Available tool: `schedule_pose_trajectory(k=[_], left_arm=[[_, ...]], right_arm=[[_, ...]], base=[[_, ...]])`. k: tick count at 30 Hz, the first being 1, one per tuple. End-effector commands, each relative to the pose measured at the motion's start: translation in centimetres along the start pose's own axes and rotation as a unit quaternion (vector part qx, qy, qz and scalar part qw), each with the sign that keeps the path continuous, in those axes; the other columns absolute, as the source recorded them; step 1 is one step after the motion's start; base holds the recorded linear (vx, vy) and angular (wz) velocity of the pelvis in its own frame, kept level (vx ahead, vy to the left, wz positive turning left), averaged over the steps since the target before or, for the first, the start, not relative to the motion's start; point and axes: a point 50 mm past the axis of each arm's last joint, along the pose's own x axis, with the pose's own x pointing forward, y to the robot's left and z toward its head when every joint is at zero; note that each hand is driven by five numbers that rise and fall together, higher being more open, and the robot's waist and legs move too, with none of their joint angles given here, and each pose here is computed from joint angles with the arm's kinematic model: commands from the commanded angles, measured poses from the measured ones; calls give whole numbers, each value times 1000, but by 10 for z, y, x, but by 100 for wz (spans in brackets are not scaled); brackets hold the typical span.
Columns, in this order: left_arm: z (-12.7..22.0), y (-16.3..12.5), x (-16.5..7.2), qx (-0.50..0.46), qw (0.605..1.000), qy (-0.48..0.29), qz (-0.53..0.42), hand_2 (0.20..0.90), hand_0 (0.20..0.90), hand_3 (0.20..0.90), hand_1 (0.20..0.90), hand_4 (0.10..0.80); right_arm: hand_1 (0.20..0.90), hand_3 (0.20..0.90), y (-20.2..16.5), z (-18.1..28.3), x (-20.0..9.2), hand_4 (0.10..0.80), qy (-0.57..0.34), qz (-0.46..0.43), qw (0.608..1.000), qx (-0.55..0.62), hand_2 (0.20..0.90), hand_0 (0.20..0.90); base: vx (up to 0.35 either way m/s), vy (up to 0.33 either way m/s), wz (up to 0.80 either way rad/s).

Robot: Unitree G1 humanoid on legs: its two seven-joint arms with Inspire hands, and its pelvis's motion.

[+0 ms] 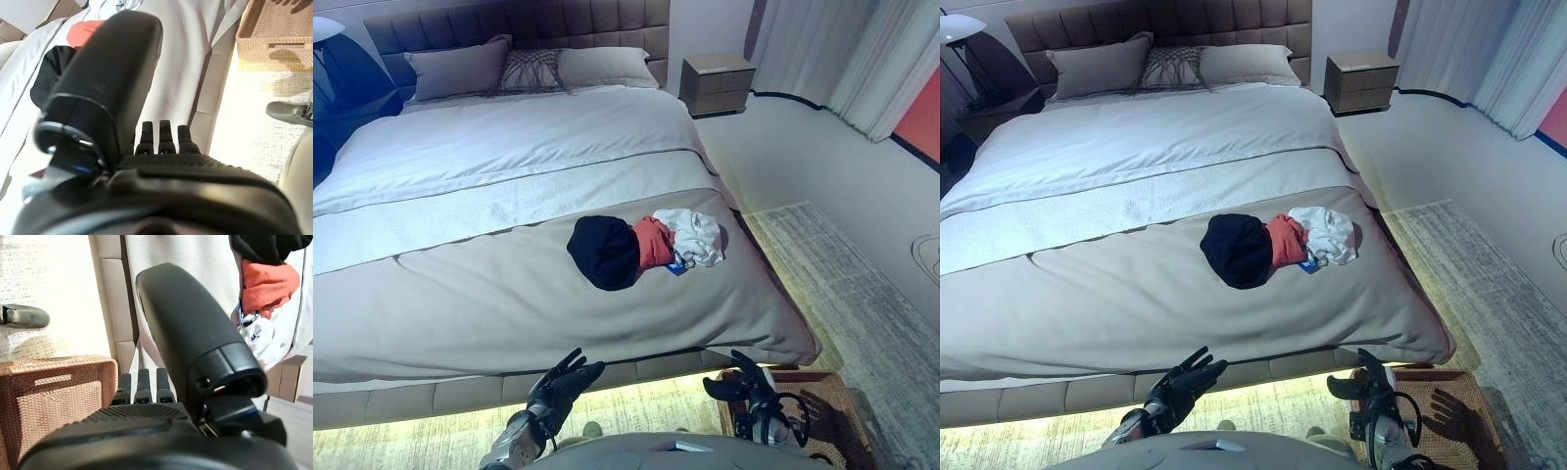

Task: Pick up the clothes from the bed and place them into the basket

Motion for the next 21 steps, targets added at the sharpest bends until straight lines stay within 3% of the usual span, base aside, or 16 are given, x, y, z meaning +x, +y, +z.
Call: schedule_pose_trajectory(k=[1,6,11,16,21], left_arm=[[47,-17,13,33,997,-69,-31,900,900,900,900,800],[53,-13,11,41,996,-72,-27,900,900,900,900,800],[66,-13,7,44,993,-101,-40,900,900,900,900,800],[67,-13,8,37,993,-103,-39,900,900,900,900,800],[88,-20,9,53,990,-125,-37,900,900,900,900,800]], right_arm=[[900,900,-2,75,15,800,-153,-40,987,-27,900,900],[900,900,-17,117,17,800,-224,-83,969,-63,900,900],[900,900,-57,182,19,800,-305,-142,937,-90,900,900],[900,900,-77,234,16,800,-345,-190,915,-89,900,900],[900,900,-91,248,15,800,-346,-220,906,-102,900,900]], base=[[-1,-72,2],[-3,-116,3],[-44,-90,8],[72,167,-6],[91,158,-8]])
